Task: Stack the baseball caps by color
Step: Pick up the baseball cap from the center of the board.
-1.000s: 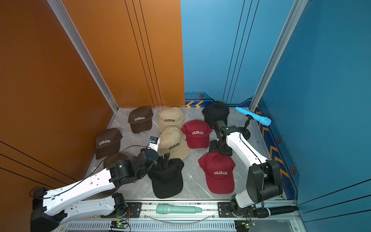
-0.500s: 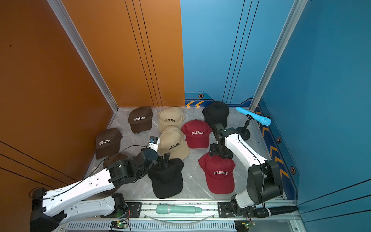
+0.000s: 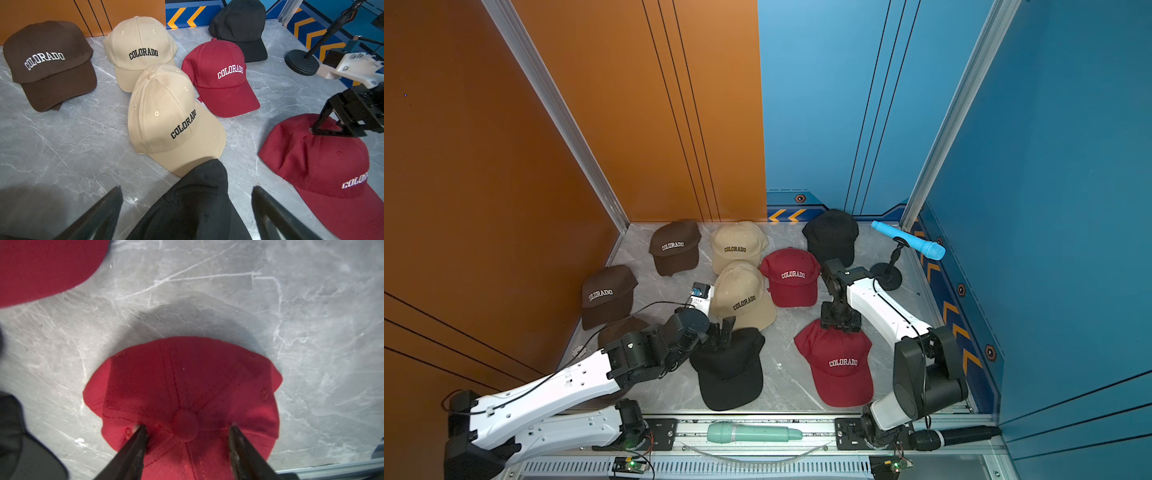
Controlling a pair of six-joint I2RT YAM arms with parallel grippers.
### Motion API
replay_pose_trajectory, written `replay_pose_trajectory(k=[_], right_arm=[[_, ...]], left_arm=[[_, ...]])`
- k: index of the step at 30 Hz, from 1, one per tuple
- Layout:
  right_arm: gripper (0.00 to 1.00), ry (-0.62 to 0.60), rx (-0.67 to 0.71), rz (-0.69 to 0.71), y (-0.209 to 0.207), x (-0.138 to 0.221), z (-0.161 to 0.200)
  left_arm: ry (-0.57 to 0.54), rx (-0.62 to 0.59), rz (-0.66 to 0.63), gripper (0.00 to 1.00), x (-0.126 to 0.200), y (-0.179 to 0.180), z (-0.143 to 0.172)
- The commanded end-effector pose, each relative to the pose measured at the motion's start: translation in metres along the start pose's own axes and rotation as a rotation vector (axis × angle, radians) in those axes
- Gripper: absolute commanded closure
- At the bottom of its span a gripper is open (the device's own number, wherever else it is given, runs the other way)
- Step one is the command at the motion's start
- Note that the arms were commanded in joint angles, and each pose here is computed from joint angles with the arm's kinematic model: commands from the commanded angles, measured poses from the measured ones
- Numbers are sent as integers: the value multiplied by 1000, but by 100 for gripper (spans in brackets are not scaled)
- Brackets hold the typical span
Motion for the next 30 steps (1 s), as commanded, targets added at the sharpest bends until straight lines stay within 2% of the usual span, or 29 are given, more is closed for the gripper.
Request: replay_pose_trajectory(k=[1, 6, 14, 22, 30], right_arm=[[50, 29, 7, 23, 0, -10, 3], [63, 40, 5, 9, 5, -13, 1], [73, 22, 15, -9, 11, -6, 1], [76, -9, 20, -13, 9, 10, 2], [76, -121, 34, -76, 20, 59, -3]], left_arm=[[-23, 9, -1, 2, 3, 4, -2], [-41, 18, -10, 2, 10, 10, -3], [-38, 33, -13, 2, 6, 13, -1], [-26, 30, -11, 2, 3, 11, 0], [-28, 22, -4, 2, 3, 9, -4]])
Point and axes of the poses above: each gripper's point midway between its finger pads, its own x axis back along the fingers, its own y axis along the line the jaws close on, z = x × y, the point moved 7 cm from there along x, back along the fingers, and after that the axes turned 14 degrees about -x, right-handed, at the moved point
